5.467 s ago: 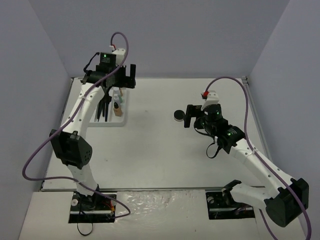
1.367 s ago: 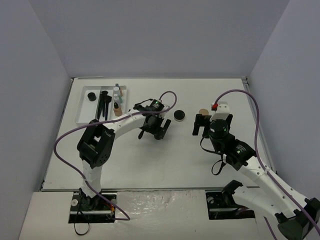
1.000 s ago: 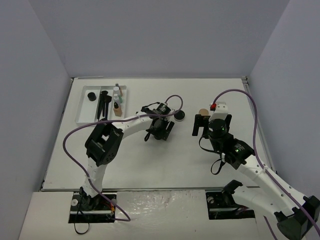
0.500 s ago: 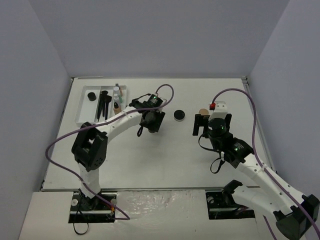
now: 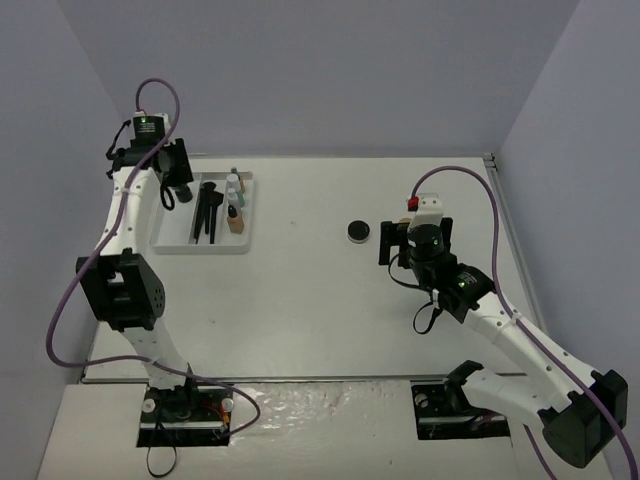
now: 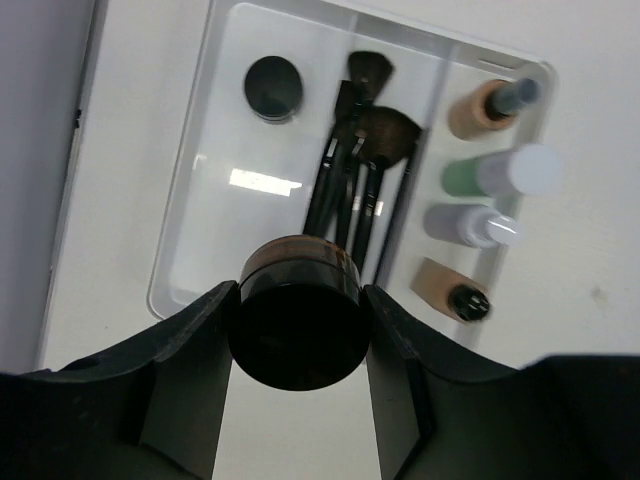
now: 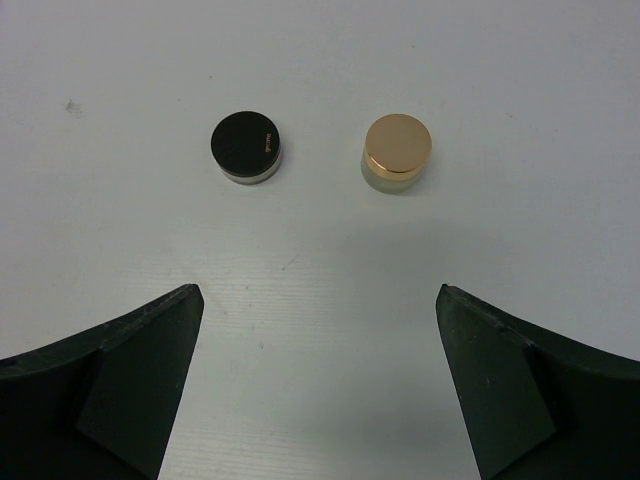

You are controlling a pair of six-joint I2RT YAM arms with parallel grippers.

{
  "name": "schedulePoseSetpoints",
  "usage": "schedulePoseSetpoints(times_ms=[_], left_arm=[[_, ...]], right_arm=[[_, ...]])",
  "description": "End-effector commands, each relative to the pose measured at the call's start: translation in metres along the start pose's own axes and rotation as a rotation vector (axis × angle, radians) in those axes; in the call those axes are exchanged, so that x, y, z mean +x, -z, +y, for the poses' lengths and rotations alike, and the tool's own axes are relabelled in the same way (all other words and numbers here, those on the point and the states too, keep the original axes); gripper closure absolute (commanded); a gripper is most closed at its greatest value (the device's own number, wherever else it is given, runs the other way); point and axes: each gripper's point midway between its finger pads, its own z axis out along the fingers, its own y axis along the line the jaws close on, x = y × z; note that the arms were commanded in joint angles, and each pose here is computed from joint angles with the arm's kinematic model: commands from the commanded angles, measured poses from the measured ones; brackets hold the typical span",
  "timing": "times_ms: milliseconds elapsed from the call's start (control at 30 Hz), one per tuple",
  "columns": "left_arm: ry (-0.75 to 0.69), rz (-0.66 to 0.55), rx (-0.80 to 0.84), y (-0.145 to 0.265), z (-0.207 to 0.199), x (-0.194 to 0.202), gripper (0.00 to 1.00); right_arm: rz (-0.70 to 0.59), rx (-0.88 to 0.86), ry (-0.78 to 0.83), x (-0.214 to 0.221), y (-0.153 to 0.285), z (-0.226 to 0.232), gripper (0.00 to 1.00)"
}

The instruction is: Organize the makeup

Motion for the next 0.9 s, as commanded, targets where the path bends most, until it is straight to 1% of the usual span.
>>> schedulePoseSetpoints(times_ms=[0, 33, 100, 167, 300, 467, 567, 633, 700, 767, 833, 867], left_arm=[[0.022, 0.035, -0.002, -0.057, 0.032, -0.007, 0.95], [0.027, 0.042, -0.002, -0.067, 0.035, -0.007, 0.92], [0.043, 0.081, -0.01, -0.099, 0.046, -0.004, 0.91], [0.045, 0.069, -0.02, -0.113, 0.051, -0.015, 0.91], [0.063, 0.114, -0.035, -0.152, 0.063, -0.002, 0.89], [0.077, 0.126, -0.046, -0.17, 0.07, 0.004, 0.78], [0.083, 0.142, -0.041, -0.175, 0.07, 0.01, 0.67], [0.082, 0.141, -0.039, -0.172, 0.069, 0.01, 0.57], [0.082, 0.142, -0.038, -0.168, 0.069, 0.012, 0.45], [0.081, 0.123, -0.034, -0.16, 0.068, 0.008, 0.36], [0.08, 0.094, -0.027, -0.151, 0.066, 0.0, 0.28], [0.079, 0.084, -0.022, -0.148, 0.065, -0.002, 0.25]], right_arm=[[-0.077, -0.024, -0.028, -0.032, -0.004, 0.008, 0.0], [-0.075, -0.024, -0.028, -0.032, -0.005, 0.008, 0.0], [-0.066, -0.022, -0.026, -0.03, -0.007, 0.008, 0.0], [-0.057, -0.018, -0.026, -0.028, -0.01, 0.007, 0.0], [-0.045, 0.009, -0.046, -0.025, -0.014, 0.0, 0.0], [0.025, 0.032, -0.077, -0.013, -0.035, -0.008, 0.0], [0.073, 0.017, -0.102, -0.01, -0.053, -0.011, 0.01], [0.118, 0.006, -0.082, -0.003, -0.069, -0.007, 0.01], [0.158, -0.028, -0.059, -0.001, -0.087, 0.003, 0.01], [0.202, -0.055, -0.028, 0.008, -0.104, 0.012, 0.01], [0.199, -0.071, -0.022, -0.001, -0.114, 0.018, 0.02], [0.201, -0.085, -0.021, -0.002, -0.127, 0.025, 0.02]])
